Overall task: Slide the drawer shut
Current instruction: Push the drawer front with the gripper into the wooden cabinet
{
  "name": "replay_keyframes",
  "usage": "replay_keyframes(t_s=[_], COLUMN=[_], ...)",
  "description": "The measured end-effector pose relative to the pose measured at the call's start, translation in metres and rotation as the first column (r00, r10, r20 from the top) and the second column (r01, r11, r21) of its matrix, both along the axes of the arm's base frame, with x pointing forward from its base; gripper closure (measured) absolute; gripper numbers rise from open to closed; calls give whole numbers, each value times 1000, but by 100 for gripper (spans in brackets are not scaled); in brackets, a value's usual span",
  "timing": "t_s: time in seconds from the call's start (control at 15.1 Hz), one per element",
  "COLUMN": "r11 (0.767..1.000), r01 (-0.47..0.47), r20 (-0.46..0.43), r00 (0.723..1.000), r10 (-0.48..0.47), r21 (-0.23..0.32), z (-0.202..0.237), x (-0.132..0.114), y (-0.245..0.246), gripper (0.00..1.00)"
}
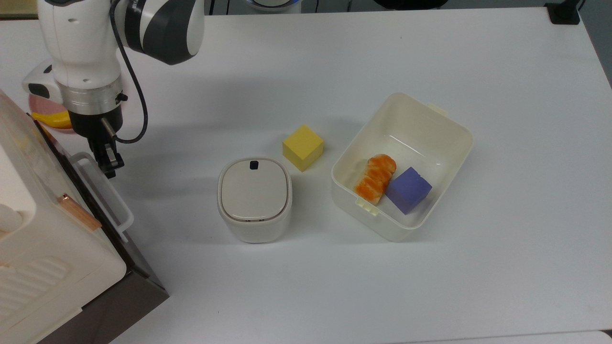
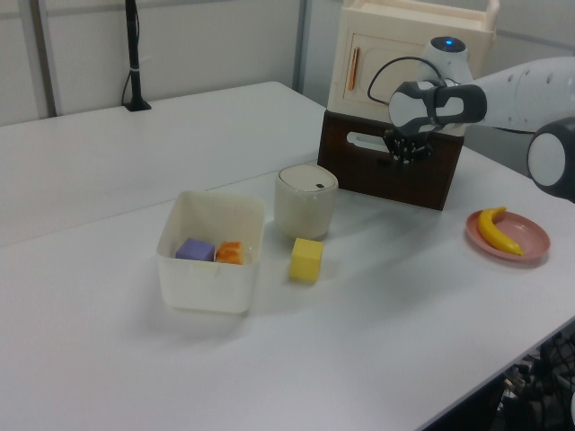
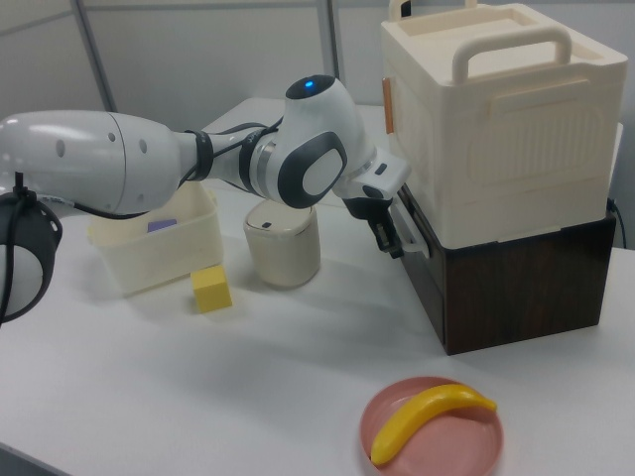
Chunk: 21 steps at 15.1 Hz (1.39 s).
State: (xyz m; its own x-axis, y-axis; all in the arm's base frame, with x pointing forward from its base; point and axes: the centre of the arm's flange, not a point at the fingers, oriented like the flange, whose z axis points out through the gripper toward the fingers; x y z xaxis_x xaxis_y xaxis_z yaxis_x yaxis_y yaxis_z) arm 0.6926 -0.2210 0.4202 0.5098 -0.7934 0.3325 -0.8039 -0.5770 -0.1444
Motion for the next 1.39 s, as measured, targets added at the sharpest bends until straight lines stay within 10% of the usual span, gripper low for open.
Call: replay_keyframes(t_s=[0.46,0.99,1.19,1.39], r11=[971,729,625,597], r01=[-240,-663,-752,-774], r20=[-158,-318,-335,-336], r00=[958,664,546,516], r10=[238,677,768,788], r21=[7,168,207,210], z=[-4,85,94,93], x=[-2,-42,-51,-51], y=[32,156,183,189], gripper=[82,2,0,0])
